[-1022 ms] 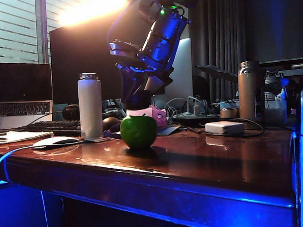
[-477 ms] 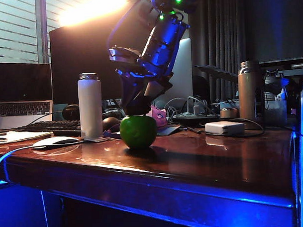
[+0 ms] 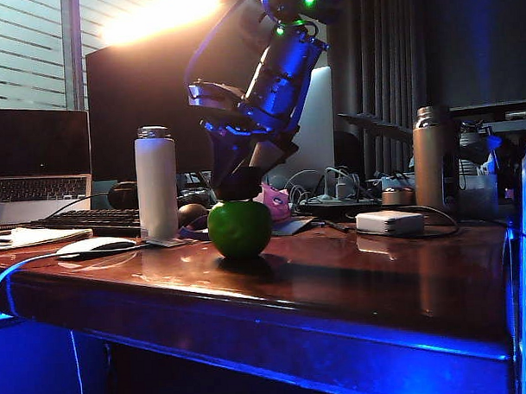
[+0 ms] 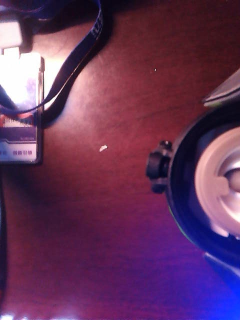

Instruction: Stack the black thermos bottle cap from the table onto the green apple.

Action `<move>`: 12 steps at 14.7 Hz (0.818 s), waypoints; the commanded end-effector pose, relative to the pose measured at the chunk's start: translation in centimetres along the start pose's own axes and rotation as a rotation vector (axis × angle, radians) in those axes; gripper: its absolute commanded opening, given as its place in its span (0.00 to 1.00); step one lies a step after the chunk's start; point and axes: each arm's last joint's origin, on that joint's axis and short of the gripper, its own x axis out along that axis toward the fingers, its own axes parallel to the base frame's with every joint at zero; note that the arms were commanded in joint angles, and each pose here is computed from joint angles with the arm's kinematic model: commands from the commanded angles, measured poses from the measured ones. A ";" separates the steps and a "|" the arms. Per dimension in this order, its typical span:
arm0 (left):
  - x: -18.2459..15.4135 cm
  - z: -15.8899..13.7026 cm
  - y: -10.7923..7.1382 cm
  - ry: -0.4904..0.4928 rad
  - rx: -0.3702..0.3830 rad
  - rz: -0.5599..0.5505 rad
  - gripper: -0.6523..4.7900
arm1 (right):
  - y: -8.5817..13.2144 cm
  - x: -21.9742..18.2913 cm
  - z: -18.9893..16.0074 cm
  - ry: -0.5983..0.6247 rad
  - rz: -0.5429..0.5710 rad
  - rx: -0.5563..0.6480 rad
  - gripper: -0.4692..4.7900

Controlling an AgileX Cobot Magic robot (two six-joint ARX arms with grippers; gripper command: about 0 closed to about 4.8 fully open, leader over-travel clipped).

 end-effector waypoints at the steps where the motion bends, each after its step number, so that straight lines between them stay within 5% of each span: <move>1: -0.2 0.2 0.0 -0.019 0.006 0.001 0.12 | 0.2 0.0 -0.4 0.046 0.016 -0.019 0.94; 2: -0.2 0.2 0.0 -0.019 0.006 0.001 0.12 | 0.2 0.0 -0.4 0.048 0.015 -0.021 1.00; 12: -0.2 0.2 0.0 -0.019 0.006 0.001 0.12 | 0.3 -1.4 0.1 0.028 0.009 -0.030 1.00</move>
